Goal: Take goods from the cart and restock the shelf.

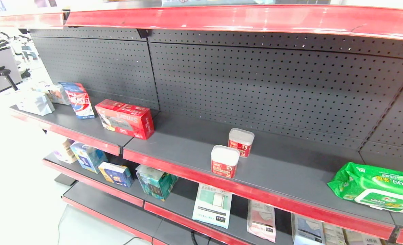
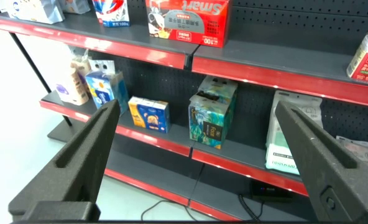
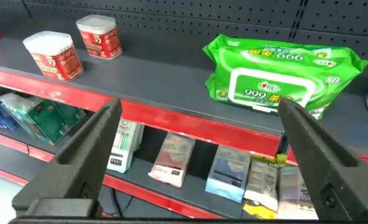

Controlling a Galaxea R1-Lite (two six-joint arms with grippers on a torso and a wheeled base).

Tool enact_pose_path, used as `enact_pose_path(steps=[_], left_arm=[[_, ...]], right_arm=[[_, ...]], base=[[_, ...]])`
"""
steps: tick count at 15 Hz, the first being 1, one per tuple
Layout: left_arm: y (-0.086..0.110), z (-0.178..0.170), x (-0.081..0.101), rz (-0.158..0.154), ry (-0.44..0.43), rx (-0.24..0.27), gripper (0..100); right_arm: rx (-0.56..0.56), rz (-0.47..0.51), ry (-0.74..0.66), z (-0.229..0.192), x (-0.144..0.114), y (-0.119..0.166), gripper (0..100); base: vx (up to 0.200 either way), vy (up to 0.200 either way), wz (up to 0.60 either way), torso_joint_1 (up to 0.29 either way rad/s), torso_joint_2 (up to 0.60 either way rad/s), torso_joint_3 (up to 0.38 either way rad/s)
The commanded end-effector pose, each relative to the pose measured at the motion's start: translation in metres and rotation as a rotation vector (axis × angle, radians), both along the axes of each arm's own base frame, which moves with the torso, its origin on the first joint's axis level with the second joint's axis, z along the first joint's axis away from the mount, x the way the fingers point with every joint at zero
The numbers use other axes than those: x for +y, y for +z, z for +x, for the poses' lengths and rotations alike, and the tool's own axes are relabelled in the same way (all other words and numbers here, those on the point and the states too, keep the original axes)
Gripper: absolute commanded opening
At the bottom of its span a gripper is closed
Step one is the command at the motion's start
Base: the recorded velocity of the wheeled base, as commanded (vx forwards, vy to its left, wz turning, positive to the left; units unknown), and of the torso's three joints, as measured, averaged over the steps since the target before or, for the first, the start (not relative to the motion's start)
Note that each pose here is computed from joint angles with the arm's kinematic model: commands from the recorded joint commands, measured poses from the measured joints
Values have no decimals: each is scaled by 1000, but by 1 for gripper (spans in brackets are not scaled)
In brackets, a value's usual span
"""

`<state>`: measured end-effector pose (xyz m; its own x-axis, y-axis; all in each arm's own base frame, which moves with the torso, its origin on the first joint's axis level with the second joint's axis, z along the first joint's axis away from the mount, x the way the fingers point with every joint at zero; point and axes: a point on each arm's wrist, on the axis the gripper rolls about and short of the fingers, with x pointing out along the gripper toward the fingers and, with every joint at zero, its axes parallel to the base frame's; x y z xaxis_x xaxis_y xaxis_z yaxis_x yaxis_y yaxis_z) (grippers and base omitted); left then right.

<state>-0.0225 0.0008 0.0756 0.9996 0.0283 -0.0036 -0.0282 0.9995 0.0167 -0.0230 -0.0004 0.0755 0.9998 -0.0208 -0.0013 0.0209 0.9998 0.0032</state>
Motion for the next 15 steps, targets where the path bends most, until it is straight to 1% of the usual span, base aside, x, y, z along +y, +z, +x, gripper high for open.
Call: enact_pose_path(steps=[1, 11, 15], left_arm=[[0, 0, 0, 0, 1, -1, 100], [0, 0, 0, 0, 1, 1, 100], [0, 0, 0, 0, -2, 1, 100]], right_arm=[[2, 0, -1, 0, 0, 0, 100], [2, 1, -1, 0, 0, 0, 100], [0, 1, 1, 0, 0, 0, 100]], base=[[0, 0, 0, 0, 0, 0], [0, 0, -600, 5, 4, 3], [0, 0, 0, 0, 0, 0]])
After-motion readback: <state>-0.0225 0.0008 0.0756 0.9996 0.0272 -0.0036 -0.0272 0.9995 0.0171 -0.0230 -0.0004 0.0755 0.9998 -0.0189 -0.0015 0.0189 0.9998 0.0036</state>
